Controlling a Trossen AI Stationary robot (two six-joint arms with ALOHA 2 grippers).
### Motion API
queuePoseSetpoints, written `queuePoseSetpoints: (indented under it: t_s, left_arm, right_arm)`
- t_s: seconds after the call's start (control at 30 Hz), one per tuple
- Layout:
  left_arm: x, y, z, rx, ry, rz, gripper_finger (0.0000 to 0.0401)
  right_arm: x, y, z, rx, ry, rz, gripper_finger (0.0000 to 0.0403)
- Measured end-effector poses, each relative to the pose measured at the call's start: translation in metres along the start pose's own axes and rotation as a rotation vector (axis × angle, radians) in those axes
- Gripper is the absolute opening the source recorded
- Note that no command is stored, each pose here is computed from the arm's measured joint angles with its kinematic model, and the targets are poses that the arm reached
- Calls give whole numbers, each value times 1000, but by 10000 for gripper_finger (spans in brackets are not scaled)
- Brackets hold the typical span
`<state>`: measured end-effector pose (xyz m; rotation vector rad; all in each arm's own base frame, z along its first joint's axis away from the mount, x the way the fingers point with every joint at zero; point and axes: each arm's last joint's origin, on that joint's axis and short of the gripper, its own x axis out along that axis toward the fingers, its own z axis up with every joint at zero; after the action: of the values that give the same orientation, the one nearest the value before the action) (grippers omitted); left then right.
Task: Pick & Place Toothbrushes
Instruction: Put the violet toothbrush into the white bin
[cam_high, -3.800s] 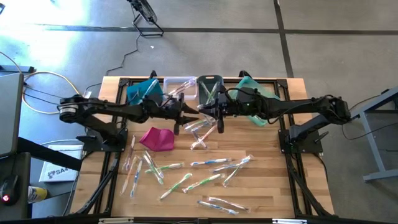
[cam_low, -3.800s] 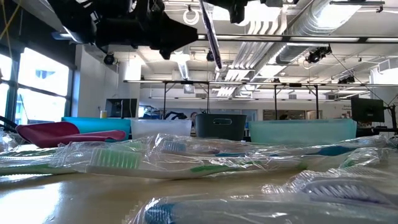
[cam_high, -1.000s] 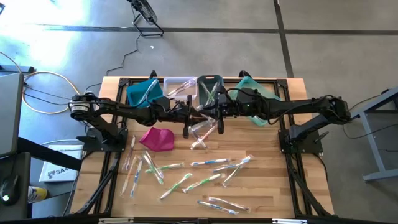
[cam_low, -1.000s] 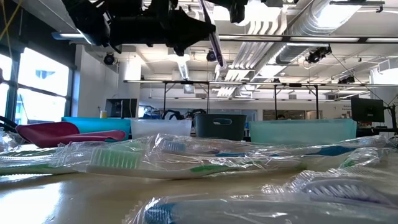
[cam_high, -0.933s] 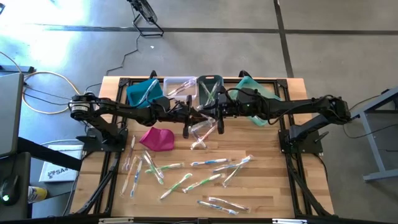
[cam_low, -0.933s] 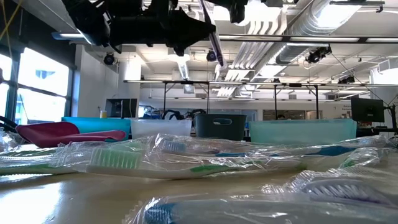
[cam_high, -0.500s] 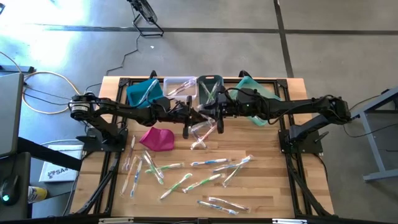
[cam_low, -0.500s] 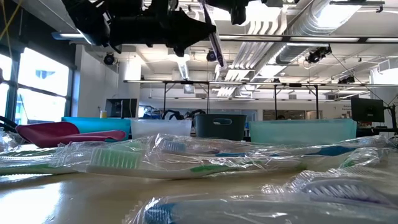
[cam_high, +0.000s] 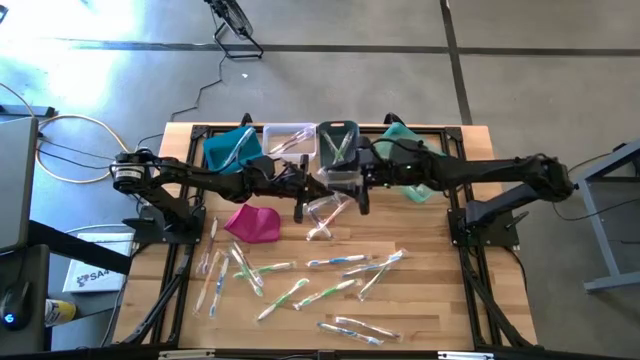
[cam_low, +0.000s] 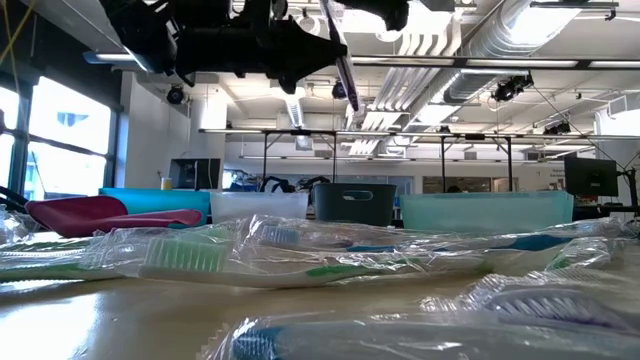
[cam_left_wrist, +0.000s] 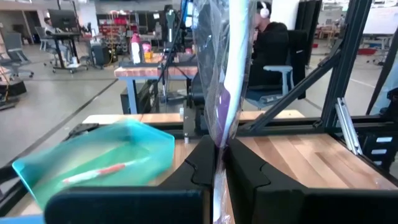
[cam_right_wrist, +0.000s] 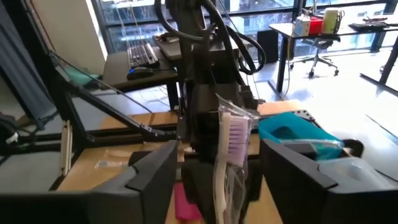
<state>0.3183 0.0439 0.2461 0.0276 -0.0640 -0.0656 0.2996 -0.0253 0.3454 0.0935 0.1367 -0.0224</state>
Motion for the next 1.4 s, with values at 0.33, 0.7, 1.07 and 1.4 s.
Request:
queuePoseSetpoints:
  t_s: [0.33, 0.7, 1.07, 1.4]
  left_arm:
    - [-10, 17, 5, 48, 54, 69, 12]
    - [-55, 70, 18, -2, 208, 286, 12]
    - [-98, 115, 7, -86, 409, 584, 12]
    - [-125, 141, 5, -93, 442, 777, 12]
  right_arm:
    - [-67, 5, 13, 29, 127, -35, 225]
    - [-75, 5, -3, 72, 313, -57, 192]
    - [-51, 0, -19, 69, 394, -109, 156]
    - [-26, -3, -34, 68, 442, -127, 136]
